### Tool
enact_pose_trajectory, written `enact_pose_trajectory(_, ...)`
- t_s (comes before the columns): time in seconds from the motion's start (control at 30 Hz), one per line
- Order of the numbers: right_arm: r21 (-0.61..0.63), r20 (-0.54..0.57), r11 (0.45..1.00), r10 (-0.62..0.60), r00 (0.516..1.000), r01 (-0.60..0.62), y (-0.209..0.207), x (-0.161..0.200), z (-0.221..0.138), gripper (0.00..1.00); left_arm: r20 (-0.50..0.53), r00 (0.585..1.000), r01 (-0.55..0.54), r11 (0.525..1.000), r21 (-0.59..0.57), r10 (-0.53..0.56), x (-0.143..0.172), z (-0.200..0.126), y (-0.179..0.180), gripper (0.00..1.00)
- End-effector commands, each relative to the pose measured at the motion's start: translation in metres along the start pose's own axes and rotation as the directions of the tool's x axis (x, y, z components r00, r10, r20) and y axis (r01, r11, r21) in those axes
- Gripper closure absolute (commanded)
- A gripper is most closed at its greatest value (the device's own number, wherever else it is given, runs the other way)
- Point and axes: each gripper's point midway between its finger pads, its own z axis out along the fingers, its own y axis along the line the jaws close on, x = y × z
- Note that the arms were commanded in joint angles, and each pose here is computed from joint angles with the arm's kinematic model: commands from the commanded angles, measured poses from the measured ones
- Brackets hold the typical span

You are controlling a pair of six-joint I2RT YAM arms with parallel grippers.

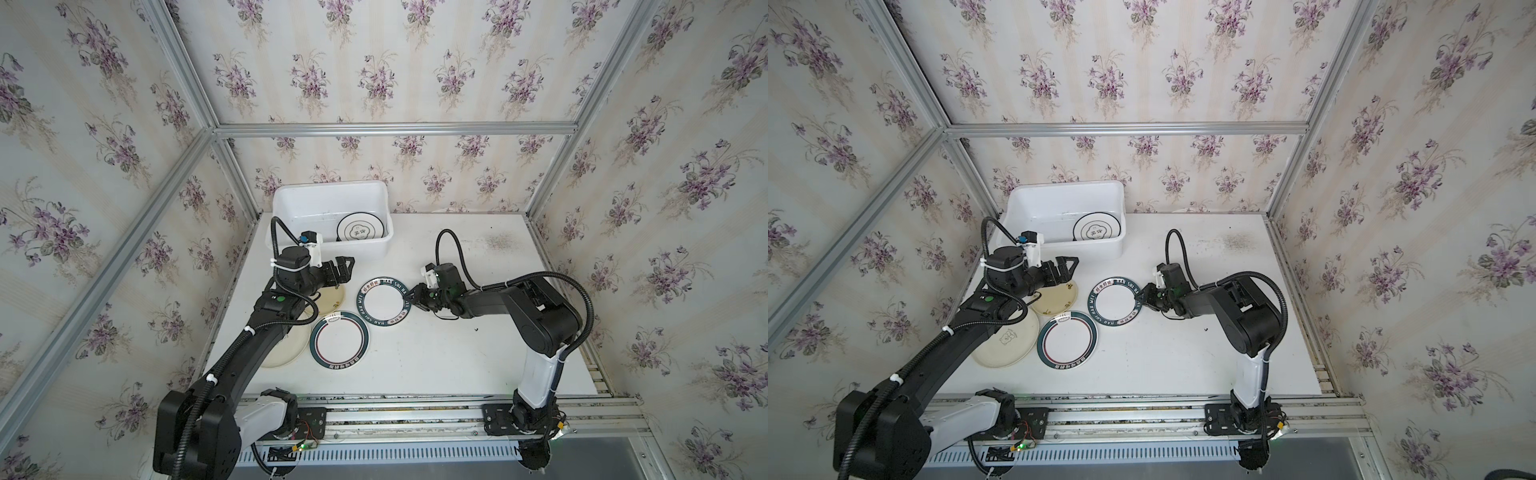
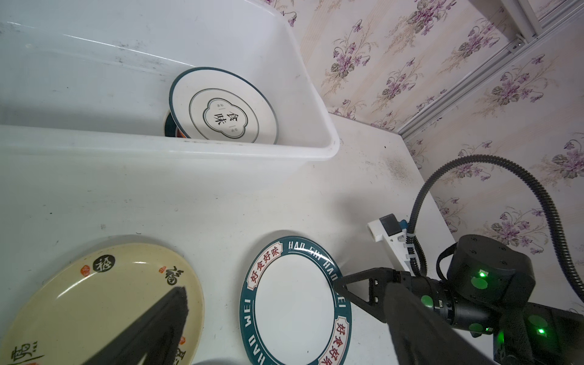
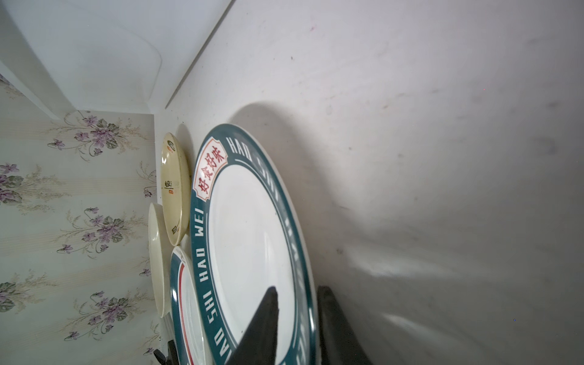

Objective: Place the plates into the plastic bin on the countertop
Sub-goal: Pick up the plate from the center of the table.

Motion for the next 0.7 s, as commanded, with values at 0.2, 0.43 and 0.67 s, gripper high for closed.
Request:
enact_pose_trajectory(0.2, 0.124, 0.043, 0.991, -0.048, 0.998, 0.042, -0.018, -0.003, -0.011, 0.91, 0.012, 1.000, -0.013, 1.000, 0.005, 0.013, -0.003, 0.002, -0.001, 0.00)
enact_pose_trajectory(0.43, 0.130, 0.062, 0.991, -0.053, 0.997, 0.045, -0.018, -0.006, -0.014, 1.00, 0.009, 1.000, -0.014, 1.000, 0.000, 0.014, -0.002, 0.001, 0.000, 0.00)
enact_pose_trajectory(0.67, 0.121, 0.093, 0.992, -0.059, 0.994, 0.048, -0.012, -0.014, -0.023, 1.00, 0.005, 1.000, -0.012, 1.000, -0.003, 0.012, -0.001, 0.003, 0.001, 0.00)
